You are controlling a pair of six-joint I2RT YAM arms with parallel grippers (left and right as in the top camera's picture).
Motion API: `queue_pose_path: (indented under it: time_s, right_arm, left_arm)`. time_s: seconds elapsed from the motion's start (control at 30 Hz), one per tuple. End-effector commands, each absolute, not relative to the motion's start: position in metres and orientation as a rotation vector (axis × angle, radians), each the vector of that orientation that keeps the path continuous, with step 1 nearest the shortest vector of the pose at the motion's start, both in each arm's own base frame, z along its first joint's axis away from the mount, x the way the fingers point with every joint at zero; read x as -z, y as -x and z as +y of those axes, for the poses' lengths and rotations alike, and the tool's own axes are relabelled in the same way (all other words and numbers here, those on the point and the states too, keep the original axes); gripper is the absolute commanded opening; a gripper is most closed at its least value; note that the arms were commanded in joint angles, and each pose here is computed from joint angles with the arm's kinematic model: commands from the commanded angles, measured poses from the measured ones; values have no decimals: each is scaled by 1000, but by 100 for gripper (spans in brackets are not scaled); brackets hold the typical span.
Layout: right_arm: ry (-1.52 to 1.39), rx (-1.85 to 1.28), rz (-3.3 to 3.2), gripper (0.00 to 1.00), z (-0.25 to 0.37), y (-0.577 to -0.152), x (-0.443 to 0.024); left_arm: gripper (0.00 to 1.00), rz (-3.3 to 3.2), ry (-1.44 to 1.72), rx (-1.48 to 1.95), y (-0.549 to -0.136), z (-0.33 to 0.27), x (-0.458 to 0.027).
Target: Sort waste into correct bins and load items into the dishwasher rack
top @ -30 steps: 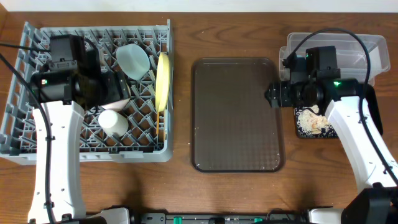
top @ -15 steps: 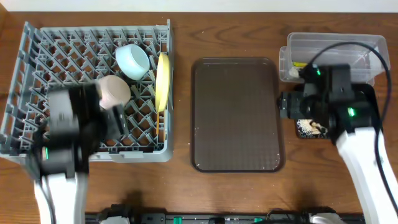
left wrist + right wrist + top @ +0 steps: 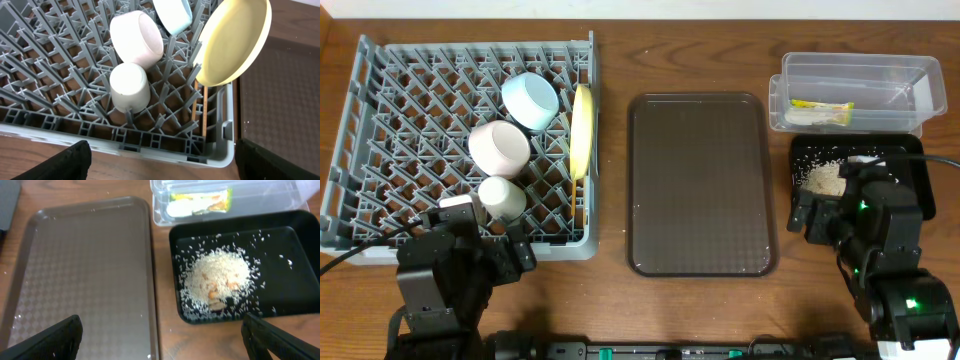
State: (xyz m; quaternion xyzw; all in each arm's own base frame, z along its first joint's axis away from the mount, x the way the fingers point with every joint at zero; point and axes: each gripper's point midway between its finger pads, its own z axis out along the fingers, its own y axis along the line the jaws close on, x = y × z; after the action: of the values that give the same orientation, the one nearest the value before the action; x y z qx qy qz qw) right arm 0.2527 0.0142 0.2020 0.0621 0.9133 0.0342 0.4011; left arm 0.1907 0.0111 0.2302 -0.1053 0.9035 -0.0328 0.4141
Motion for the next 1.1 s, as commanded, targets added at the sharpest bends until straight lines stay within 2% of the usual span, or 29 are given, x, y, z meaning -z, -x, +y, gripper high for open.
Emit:
queue_pose_path:
  time_s: [0.0, 0.6, 0.8, 1.07]
  right_arm:
    - [-185, -68, 2335, 99, 11, -248, -195]
    - [-183, -60, 2380, 99, 10, -236, -188]
    - [-166, -67, 2290, 99, 9, -230, -205]
    - [102, -73, 1854, 99, 23, -230, -241]
  left_arm:
    - [93, 2281, 266, 73, -188, 12, -228]
    - [94, 2280, 266, 73, -188, 12, -228]
    - [94, 2280, 266, 73, -188, 12, -228]
    - [94, 2280, 266, 73, -188, 12, -228]
